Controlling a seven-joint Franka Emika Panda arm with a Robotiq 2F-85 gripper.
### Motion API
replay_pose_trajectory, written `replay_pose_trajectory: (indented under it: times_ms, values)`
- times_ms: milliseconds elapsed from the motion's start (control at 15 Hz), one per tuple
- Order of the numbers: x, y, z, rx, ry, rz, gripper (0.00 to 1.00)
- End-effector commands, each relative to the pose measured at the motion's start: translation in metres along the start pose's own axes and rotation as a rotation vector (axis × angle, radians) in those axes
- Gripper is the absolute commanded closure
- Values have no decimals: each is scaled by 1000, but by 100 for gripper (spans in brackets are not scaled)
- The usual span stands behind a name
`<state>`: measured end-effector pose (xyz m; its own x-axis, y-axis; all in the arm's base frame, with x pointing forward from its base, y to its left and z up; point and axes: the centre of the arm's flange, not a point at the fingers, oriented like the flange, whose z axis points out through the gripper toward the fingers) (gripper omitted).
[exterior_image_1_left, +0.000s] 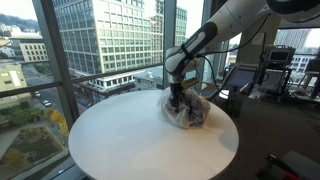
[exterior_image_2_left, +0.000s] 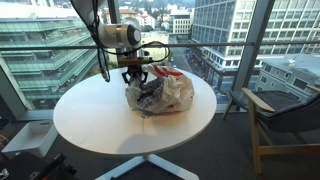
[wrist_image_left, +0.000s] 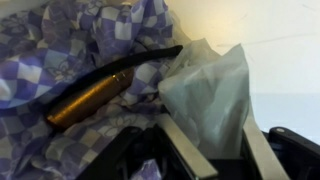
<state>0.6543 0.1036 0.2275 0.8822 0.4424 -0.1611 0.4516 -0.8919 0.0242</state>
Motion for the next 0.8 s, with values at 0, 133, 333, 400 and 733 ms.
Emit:
replay_pose_trajectory:
  times_ms: [0, 133, 333, 400, 733]
  values:
    - [-4, 3, -14, 74, -40, 102, 79]
    - [-8, 0, -18, 135, -85, 154, 91]
    - [-9, -13, -27, 279, -188, 194, 93]
    - [-10, -19, -31, 329, -222, 198, 90]
    - [-10, -60, -77, 533, -261, 179, 90]
